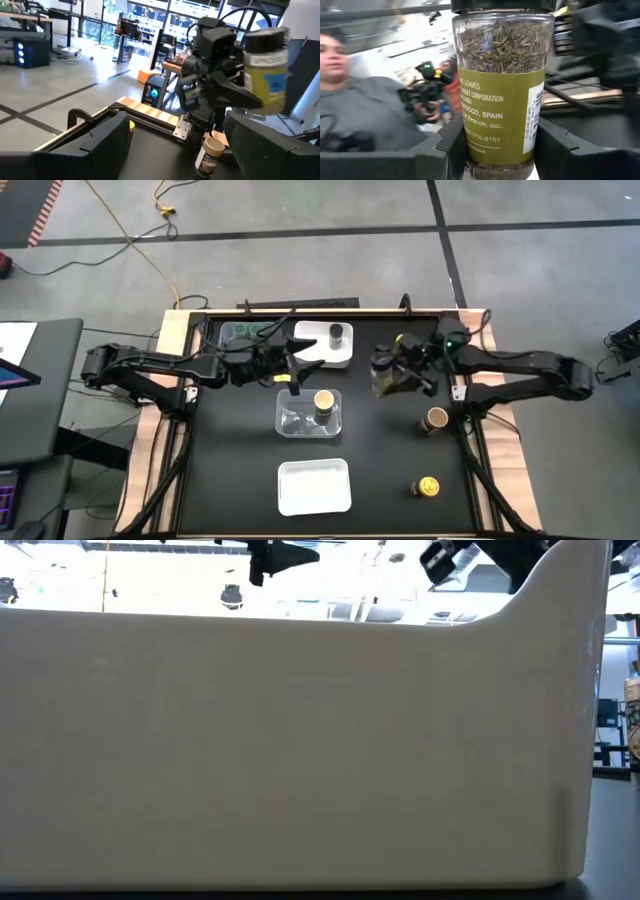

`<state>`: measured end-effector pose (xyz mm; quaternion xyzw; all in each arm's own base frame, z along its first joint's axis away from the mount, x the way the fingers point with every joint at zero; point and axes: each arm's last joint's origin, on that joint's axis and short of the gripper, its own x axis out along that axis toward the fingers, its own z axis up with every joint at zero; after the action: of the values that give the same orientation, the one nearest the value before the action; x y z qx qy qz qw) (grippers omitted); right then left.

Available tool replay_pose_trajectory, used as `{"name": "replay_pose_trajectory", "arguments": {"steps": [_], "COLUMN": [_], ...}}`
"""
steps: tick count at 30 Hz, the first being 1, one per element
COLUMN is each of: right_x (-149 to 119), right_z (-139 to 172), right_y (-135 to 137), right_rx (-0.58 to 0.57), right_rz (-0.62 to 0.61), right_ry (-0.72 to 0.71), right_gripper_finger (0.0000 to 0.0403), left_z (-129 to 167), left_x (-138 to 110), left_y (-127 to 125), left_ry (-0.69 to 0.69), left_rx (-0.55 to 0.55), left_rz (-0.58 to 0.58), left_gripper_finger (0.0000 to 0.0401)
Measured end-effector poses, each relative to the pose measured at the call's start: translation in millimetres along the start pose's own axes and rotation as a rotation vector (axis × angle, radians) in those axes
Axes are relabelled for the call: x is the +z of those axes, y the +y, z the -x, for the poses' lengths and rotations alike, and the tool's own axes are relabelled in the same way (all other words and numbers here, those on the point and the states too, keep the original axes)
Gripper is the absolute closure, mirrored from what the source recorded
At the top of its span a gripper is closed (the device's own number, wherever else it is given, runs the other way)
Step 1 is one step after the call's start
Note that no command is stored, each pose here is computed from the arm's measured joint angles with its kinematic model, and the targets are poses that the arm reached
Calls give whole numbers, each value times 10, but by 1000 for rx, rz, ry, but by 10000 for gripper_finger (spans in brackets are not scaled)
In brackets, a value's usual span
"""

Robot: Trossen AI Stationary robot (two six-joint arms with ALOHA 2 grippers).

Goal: Sort spices by type
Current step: Put the black seasoning bottle into the top white bin

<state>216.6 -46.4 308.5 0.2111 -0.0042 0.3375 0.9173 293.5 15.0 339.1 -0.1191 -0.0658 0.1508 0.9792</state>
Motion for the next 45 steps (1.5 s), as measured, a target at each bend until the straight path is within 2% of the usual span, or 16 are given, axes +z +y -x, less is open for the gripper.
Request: {"name": "replay_pose_trajectory", "arguments": {"steps": [6,12,18,25,34,41,45], "right_x": [-53,-92,-27,131,219,272,311], "right_z": [-189,-408,-736,-1003,-1129,-1125,-1089], "right_y": [-132,-384,-574,-666,-807,-763,-762], "right_rx": [143,163,205,250,267,275,270], "right_rz": [-11,-98,-122,-103,-75,-83,-71], "right_ry": [-20,-1,25,17,18,20,10], "right_gripper_finger": [202,202,202,202,202,202,202], "left_z": [0,13,-7,-51,-47,-36,-35], "left_x": [12,110,224,347,386,407,428], "left_y": [-6,-81,-82,-30,4,0,8], "left_ry": [-11,-79,-85,-41,-12,-1,-16], "left_rx": [-11,-229,-374,-432,-543,-633,-641], "left_rz": [30,17,20,4,49,78,78], "left_gripper_finger": [93,93,93,93,93,93,93]}}
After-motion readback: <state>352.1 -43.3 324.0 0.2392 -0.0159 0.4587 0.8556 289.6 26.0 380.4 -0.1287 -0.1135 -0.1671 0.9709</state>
